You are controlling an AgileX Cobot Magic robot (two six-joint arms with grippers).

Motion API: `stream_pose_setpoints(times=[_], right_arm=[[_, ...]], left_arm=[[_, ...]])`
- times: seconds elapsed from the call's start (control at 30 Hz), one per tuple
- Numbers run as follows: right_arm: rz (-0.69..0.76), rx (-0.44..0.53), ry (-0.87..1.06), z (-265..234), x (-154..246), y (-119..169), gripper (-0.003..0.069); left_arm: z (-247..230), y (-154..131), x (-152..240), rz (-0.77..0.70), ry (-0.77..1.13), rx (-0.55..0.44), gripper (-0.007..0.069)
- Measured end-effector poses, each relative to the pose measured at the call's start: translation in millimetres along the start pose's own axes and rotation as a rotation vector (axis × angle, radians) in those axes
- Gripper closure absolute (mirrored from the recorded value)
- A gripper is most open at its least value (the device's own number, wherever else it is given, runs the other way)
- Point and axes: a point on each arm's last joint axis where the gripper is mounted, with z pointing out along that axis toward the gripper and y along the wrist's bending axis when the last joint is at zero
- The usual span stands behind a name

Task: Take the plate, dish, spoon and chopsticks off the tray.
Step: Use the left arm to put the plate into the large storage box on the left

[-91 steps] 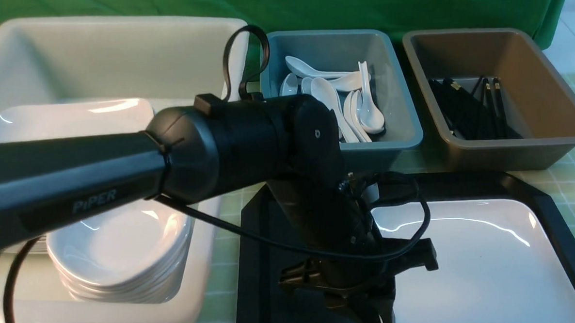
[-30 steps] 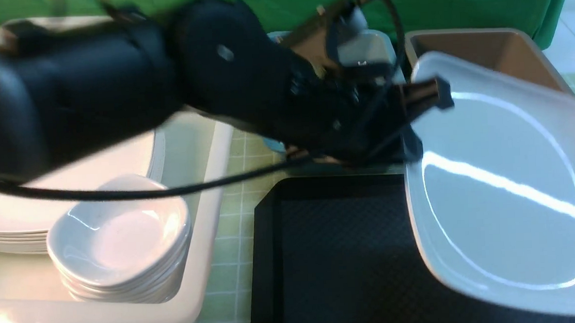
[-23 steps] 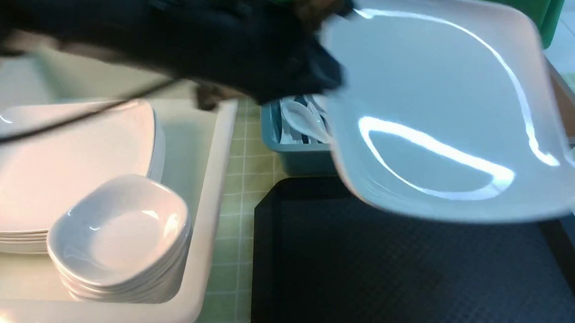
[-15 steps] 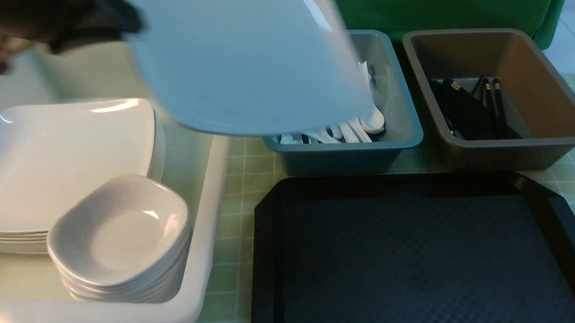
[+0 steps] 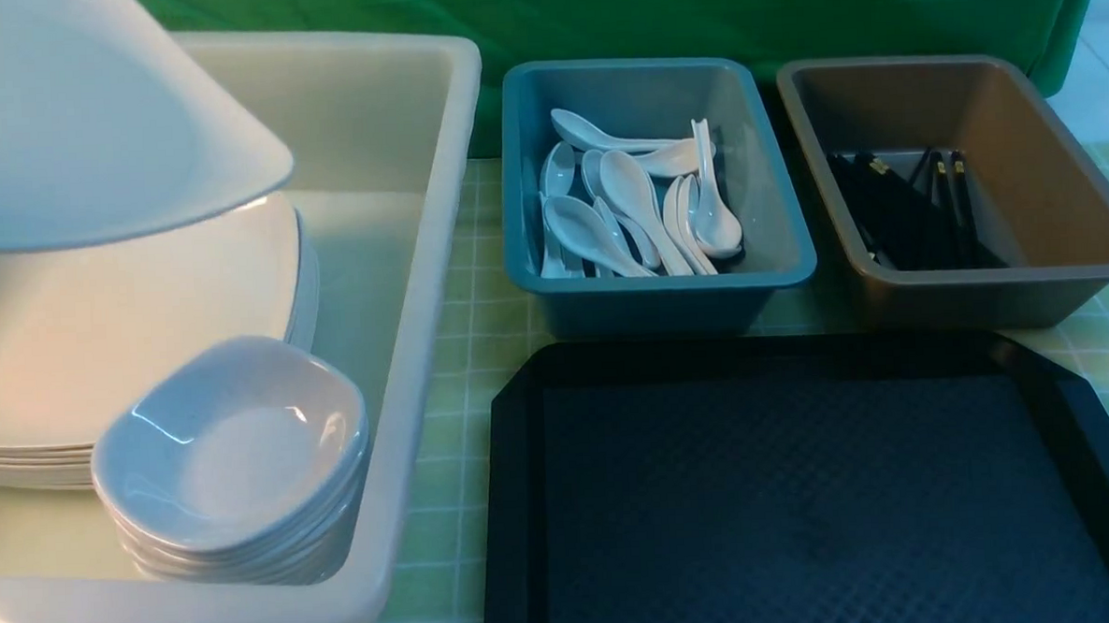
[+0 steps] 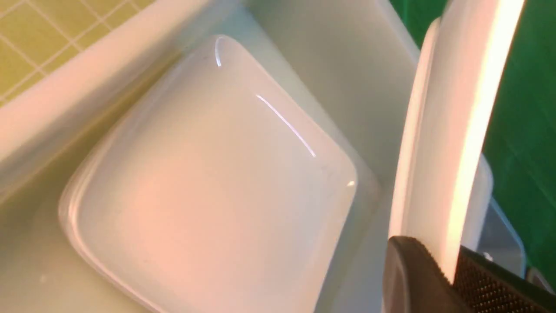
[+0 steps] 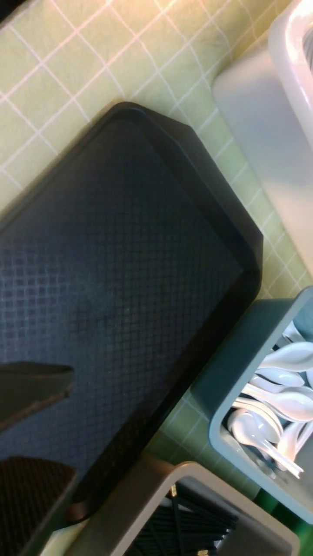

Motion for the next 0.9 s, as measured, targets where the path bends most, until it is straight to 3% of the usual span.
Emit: stream_pose_setpoints(times=[0.33,0.6,0.9], right_arm=[[0.0,0.0,0.0,0,0,0,0.0419],[-0.001,0.0,0.0,0,0,0,0.0419],[-0.001,0.001,-0.028,0,-3,0,0.0419]], left_arm=[[43,37,12,-0.086,0.003,-0.075,0.0615],[69,77,48,-0.348,-0.026,-0.142,0.0615],[71,97,82,-0.527,-0.058,-0.123,0.0615]])
